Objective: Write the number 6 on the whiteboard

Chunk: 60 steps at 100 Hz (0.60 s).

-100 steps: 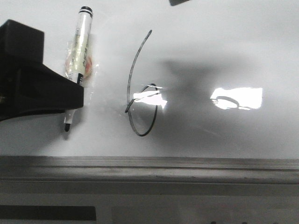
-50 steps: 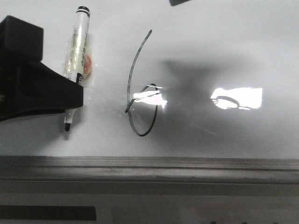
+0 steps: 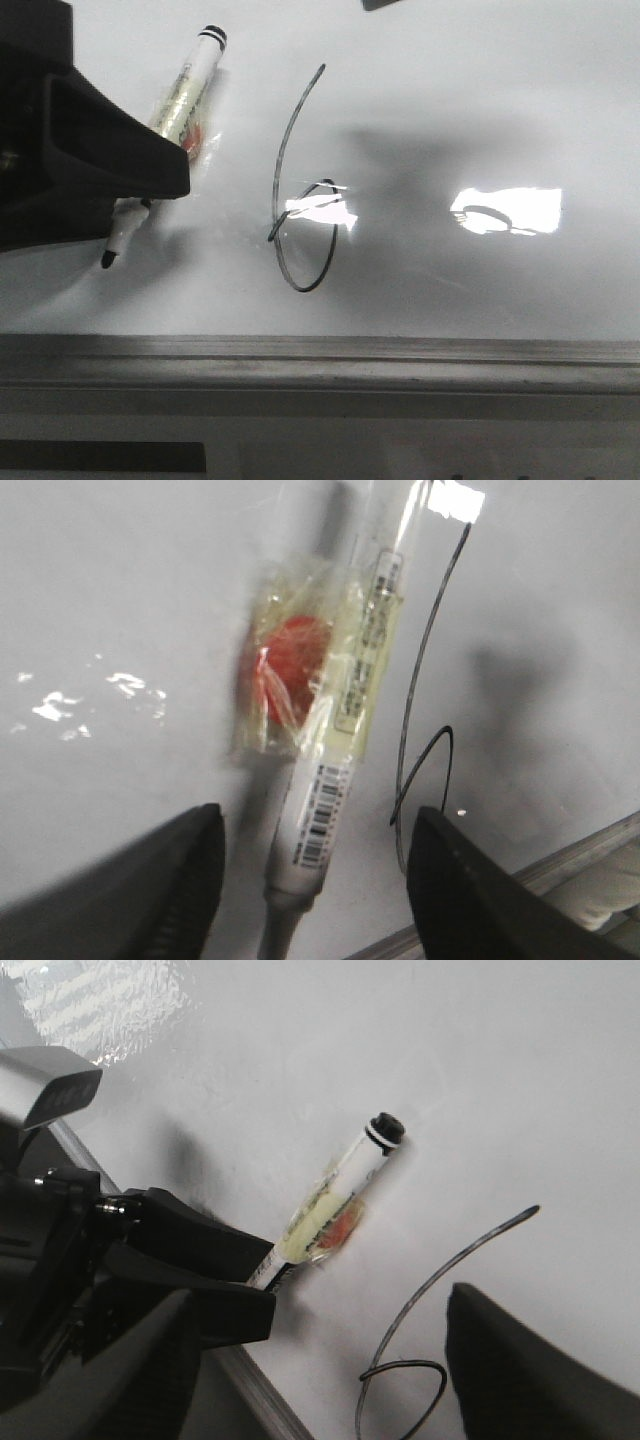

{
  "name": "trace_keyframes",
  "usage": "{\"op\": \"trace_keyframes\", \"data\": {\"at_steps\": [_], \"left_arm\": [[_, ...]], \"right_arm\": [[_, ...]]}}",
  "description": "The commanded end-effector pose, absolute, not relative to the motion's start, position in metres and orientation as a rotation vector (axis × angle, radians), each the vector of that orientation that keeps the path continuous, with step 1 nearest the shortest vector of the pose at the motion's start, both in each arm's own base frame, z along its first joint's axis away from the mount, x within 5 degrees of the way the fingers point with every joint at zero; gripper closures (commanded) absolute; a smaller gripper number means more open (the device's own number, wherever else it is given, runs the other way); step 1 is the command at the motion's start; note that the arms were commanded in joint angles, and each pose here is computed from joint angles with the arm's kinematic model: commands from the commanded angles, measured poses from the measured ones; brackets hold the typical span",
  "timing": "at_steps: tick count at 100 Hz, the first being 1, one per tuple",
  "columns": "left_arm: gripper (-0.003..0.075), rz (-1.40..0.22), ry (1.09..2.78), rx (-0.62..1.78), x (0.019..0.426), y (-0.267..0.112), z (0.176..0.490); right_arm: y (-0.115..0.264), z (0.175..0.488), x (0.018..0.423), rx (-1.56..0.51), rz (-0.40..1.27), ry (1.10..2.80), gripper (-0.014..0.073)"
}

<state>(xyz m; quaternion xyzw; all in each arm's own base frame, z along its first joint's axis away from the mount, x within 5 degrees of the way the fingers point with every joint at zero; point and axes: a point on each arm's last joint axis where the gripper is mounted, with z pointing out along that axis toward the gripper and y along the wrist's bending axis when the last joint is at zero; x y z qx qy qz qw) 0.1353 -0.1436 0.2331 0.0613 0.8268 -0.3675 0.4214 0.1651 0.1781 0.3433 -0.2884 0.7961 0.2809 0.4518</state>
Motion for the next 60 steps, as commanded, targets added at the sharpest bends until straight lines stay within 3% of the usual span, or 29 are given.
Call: {"op": "trace_keyframes", "data": {"at_steps": [1, 10, 15, 21, 34, 60], "left_arm": [[0.0331, -0.969, 1.953, 0.162, 0.134, -0.142, 0.255], [0.0332, -0.969, 1.914, 0.209, 0.127, -0.136, 0.264], [0.0342, -0.974, 1.88, 0.229, 0.123, -0.132, 0.27], [0.0421, -0.986, 1.835, 0.239, 0.118, -0.127, 0.277], [0.0744, -0.972, 1.711, 0.325, 0.106, -0.116, 0.293], [0.0741, -0.899, 1.473, 0.465, 0.079, -0.092, 0.317]], "right_arm": [[0.172, 0.369, 0.164, -0.647, 0.716, 1.836, 0.0194], [0.168, 0.372, 0.161, -0.651, 0.708, 1.82, 0.0368], [0.165, 0.375, 0.158, -0.655, 0.701, 1.8, 0.0525], [0.16, 0.378, 0.154, -0.669, 0.681, 1.774, 0.0671], [0.145, 0.384, 0.141, -0.676, 0.65, 1.698, 0.0659], [0.1, 0.373, 0.1, -0.649, 0.595, 1.501, 0.0659]]}}
